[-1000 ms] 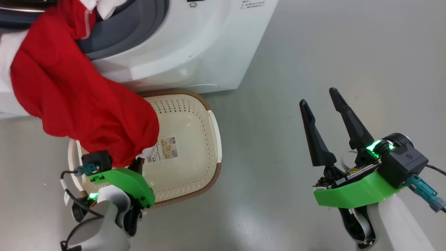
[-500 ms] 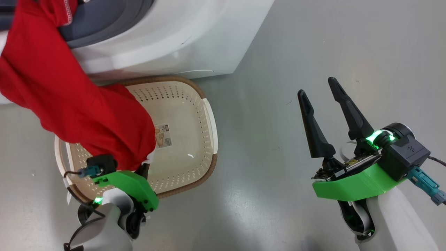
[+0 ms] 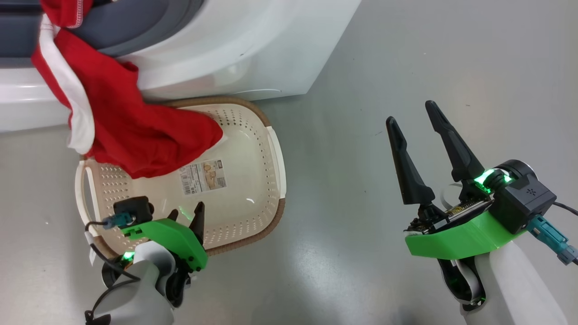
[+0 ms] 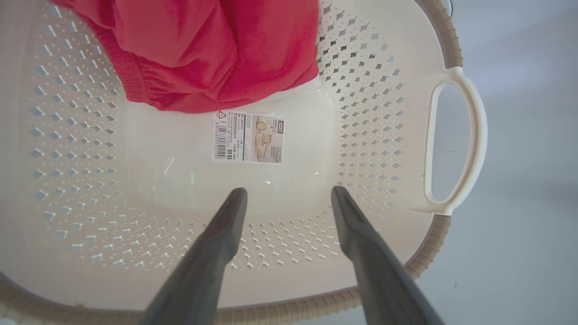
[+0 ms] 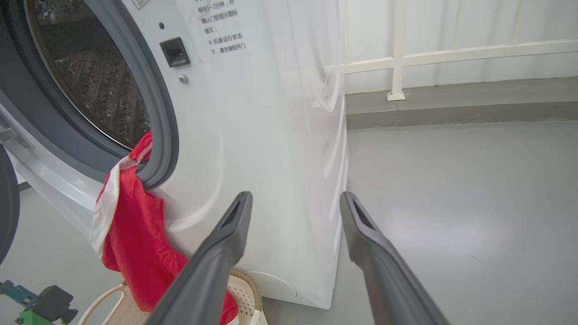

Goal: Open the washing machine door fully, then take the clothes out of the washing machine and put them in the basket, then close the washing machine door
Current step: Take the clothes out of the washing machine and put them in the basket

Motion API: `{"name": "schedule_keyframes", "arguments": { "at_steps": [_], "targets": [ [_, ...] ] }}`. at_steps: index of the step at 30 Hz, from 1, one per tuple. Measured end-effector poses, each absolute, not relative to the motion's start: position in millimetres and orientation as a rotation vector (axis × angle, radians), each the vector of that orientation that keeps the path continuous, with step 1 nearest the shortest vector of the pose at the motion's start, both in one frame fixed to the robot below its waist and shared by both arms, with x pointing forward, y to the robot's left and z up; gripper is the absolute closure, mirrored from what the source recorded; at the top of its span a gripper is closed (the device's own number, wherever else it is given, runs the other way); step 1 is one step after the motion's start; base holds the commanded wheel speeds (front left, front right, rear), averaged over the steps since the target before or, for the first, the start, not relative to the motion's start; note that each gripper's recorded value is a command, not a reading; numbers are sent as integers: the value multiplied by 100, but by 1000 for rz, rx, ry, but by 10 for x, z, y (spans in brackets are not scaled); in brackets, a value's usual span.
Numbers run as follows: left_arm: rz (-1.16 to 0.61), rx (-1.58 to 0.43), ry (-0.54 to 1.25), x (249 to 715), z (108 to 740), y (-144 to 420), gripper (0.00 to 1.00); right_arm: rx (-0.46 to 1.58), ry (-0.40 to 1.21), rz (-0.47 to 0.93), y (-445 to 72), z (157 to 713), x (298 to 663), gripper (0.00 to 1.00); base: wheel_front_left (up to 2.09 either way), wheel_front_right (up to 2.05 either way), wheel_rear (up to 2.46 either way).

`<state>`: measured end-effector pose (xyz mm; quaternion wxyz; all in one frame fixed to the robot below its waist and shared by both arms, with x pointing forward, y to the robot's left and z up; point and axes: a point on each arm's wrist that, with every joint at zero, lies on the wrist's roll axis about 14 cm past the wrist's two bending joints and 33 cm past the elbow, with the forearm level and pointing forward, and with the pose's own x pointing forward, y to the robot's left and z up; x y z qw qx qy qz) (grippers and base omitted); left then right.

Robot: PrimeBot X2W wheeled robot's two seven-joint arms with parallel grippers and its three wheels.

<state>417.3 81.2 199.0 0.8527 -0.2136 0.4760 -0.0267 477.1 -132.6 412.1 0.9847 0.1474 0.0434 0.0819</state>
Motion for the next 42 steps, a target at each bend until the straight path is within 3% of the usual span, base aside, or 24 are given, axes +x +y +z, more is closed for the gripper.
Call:
{"name": "schedule_keyframes", "arguments": {
  "at_steps": [18,42],
  "targets": [
    [-89,-429,657,4842,2725,984,0,306,36,192,-1234,4347,4790,0,0,0,0],
    [-42,-308,221,4953,3896,1353,0,302,3,201,-1213,4535,4677,0,0,0,0]
  ]
}}
